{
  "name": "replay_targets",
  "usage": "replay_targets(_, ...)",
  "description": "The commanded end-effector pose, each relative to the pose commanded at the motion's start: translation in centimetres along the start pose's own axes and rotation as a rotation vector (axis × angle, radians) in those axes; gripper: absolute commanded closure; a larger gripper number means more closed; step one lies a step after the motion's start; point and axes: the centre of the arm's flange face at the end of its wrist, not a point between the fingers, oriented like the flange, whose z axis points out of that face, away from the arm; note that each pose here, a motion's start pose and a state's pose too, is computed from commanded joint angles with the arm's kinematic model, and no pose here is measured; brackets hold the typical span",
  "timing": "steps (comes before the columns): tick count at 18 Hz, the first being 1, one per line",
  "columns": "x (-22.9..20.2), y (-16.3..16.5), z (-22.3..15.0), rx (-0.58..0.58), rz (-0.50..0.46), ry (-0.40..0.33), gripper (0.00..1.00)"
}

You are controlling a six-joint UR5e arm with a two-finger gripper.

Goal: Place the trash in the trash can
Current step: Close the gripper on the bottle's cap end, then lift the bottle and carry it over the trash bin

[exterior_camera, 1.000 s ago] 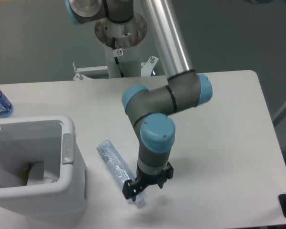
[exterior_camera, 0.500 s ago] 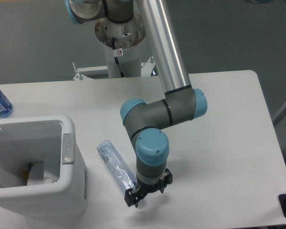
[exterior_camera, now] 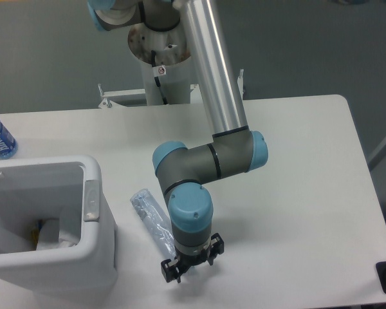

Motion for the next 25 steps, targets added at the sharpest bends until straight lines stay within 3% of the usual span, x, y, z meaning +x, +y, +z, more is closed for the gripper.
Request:
replay_targets(3,0.0,0.0,0.0,0.001,0.001,-0.006,0.24)
replay_targets(7,-0.1,0.1,-0.1,-0.001,-0.002,-0.008,0.51)
replay_targets(11,0.0,0.3,-0.1,-0.004,0.000,-0.009,0.63)
replay_targets(20,0.0,0.3,-0.9,0.006,0.003,-0.005,0.71)
replay_targets(25,-2.2,-1.7,-7.8,0.115,-0.015,0.020,0.75)
